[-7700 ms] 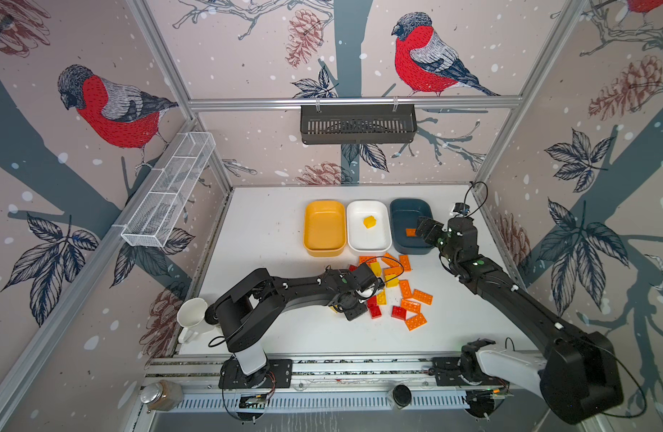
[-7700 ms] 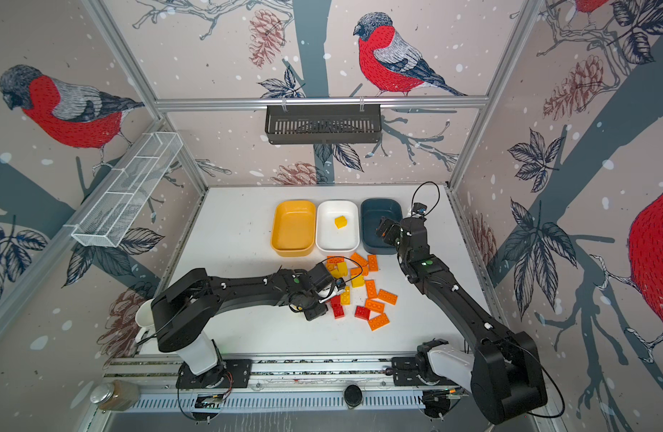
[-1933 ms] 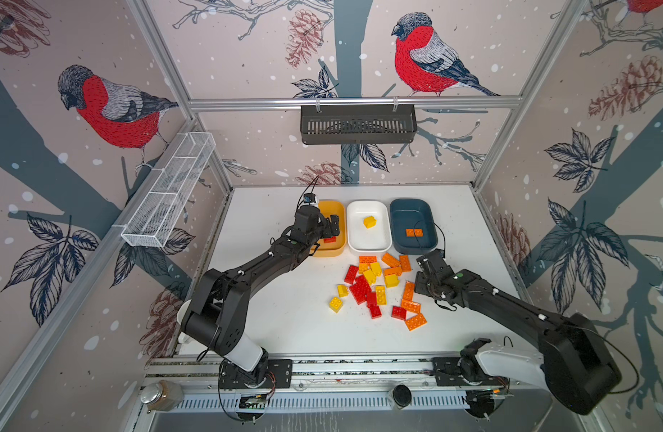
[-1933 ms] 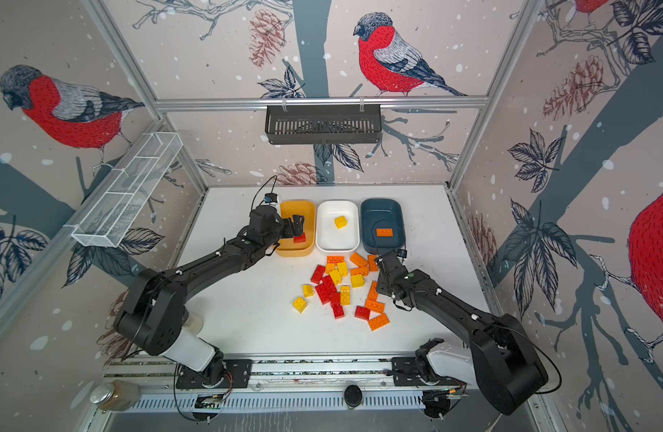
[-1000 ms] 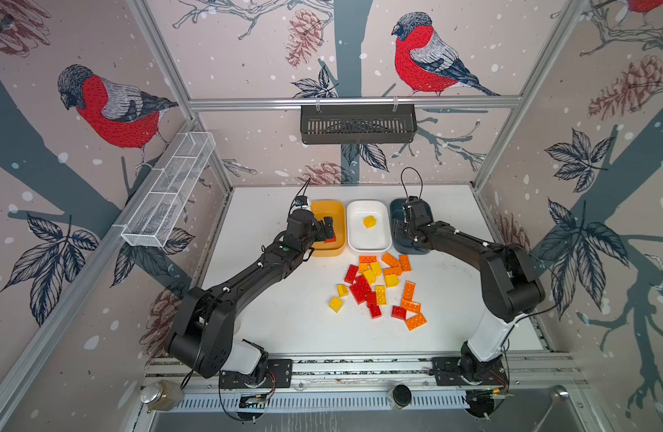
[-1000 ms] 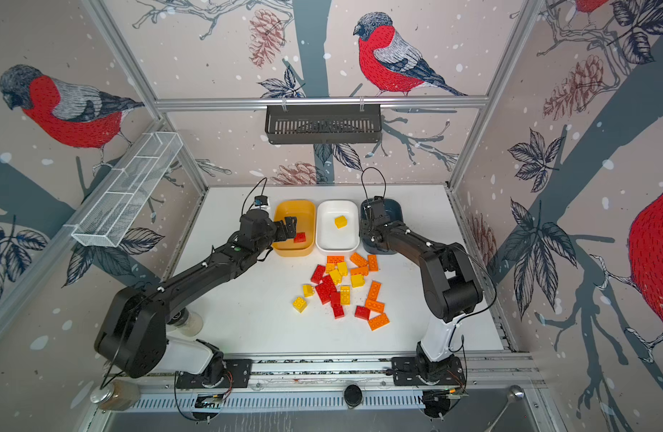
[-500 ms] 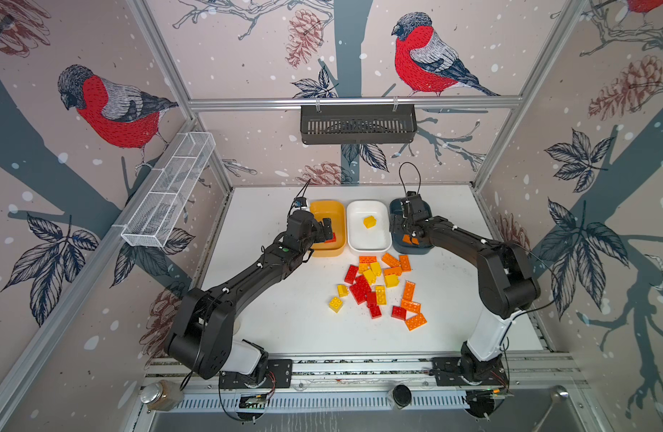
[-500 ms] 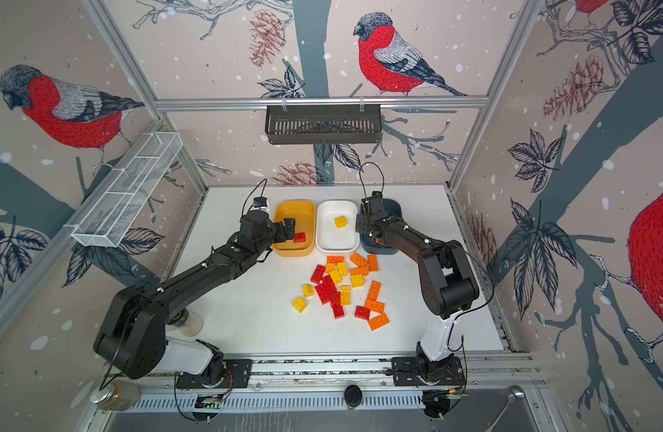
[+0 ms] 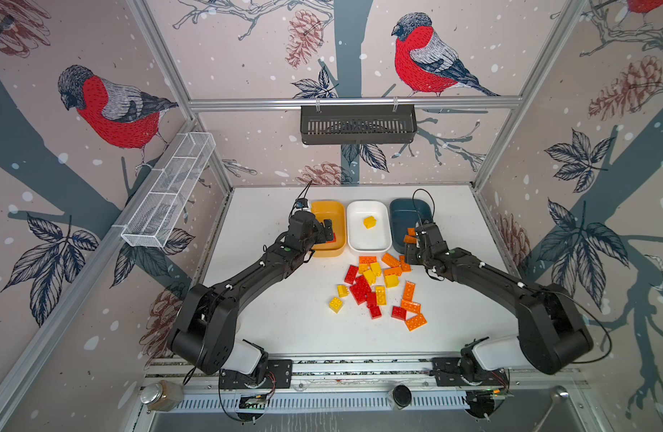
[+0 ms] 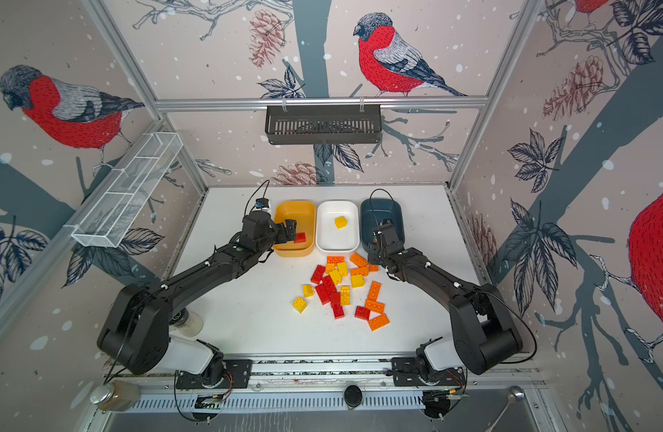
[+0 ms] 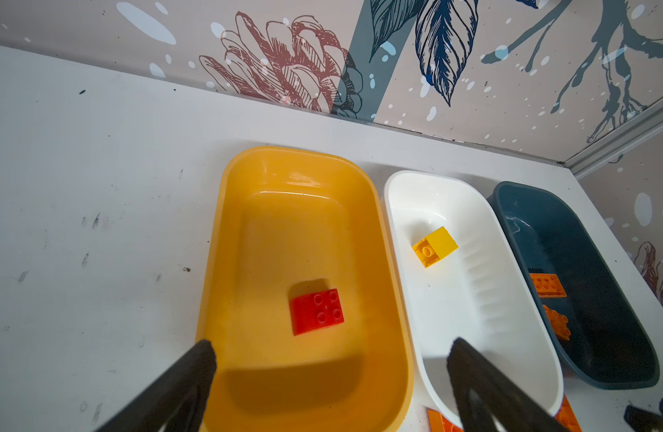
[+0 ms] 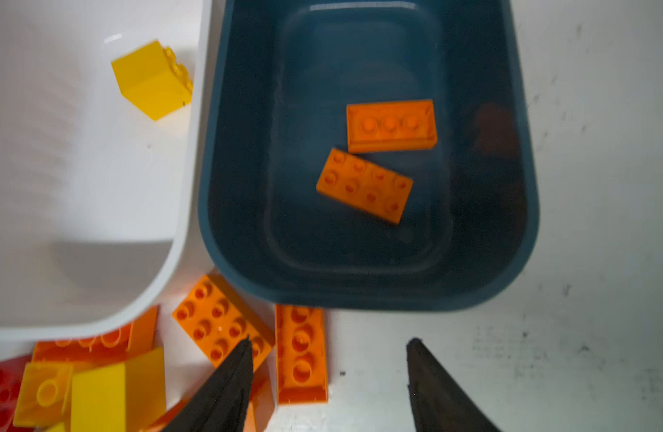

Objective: Sort the legos into containers by color
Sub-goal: Place the lego in the container, then pick up the lego from the center of the table.

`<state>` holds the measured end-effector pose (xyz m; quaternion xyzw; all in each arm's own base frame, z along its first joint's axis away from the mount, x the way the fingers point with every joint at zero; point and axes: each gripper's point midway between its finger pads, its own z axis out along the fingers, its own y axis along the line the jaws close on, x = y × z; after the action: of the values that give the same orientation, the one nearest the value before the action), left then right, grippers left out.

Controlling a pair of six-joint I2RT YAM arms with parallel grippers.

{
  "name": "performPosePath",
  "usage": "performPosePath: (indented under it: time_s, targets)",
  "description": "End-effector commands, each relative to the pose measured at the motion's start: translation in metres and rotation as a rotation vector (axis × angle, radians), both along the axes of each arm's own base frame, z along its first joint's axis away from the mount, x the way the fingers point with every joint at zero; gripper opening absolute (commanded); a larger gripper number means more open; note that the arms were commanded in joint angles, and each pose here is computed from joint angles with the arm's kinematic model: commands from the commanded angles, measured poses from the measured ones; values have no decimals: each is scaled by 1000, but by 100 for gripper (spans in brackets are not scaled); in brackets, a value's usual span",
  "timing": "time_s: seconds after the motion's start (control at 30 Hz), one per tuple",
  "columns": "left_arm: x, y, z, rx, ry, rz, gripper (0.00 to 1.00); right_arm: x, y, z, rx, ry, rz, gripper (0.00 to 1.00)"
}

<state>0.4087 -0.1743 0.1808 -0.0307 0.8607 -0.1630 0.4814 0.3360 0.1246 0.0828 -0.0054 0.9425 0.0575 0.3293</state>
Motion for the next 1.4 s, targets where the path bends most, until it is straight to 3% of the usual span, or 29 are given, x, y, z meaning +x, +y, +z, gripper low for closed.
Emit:
performPosePath:
  time_s: [0.0,0.3,0.8,1.37]
  targets:
    - [3,-3,6,-14,-16,-10,97,-16,10,-10,59,25,60,64]
    - [2,-3,5,-20,-11,-10,97,-11,17,-28,56,59,65,61]
    - [-2,6,8,14,-15,16,97,-6,15,-59,-87,143,33,53]
    - [0,2,3,-3,-4,8,97,-23,11,-50,-28,113,47,55]
